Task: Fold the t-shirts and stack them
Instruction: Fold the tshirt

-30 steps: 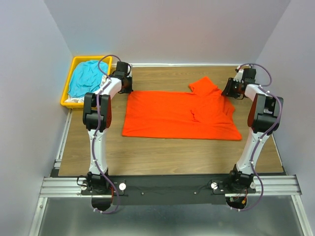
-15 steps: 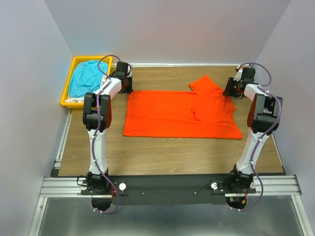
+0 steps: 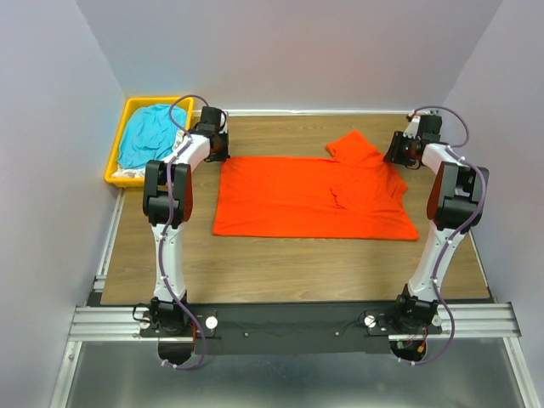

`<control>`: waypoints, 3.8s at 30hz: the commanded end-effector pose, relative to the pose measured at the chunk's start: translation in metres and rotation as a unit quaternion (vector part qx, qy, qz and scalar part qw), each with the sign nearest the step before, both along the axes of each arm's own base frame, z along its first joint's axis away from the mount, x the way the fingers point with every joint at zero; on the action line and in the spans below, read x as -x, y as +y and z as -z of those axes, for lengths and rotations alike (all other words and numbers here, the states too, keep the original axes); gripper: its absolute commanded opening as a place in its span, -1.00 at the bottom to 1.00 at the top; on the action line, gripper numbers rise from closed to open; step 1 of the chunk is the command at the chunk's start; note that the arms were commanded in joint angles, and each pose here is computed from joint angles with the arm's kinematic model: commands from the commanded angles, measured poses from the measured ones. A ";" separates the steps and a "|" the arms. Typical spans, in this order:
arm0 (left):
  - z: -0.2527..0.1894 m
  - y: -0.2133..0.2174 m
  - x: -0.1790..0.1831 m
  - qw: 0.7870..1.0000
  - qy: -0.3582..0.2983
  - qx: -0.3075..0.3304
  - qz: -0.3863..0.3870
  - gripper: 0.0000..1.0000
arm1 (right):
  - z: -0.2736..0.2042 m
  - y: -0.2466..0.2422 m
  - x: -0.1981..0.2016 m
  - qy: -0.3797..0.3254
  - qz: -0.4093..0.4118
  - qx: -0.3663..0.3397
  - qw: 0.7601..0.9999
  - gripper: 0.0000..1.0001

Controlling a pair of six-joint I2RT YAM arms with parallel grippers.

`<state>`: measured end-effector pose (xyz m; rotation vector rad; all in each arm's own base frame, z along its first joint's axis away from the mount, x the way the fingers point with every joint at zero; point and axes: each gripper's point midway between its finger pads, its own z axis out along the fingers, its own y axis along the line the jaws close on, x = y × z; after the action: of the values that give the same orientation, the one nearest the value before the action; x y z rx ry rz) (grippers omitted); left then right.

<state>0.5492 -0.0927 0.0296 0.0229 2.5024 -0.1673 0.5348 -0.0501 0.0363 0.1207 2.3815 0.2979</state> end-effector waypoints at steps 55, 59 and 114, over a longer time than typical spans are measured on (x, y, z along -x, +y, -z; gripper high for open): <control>0.032 0.009 0.023 0.998 0.058 -0.019 0.000 -1.00 | 0.034 -0.010 0.000 0.015 -0.016 0.031 0.999 -0.19; 0.031 0.008 0.022 0.998 0.057 -0.020 0.002 -1.00 | 0.041 -0.005 0.004 0.026 -0.027 0.019 0.999 -0.27; -0.064 0.009 0.053 0.998 -0.048 0.033 0.007 -1.00 | -0.057 -0.032 0.051 -0.013 0.124 0.059 0.990 -0.99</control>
<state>0.4979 -0.0863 0.0720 0.0385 2.4536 -0.2234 0.4867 -0.0656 0.0766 0.2789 2.3700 0.1410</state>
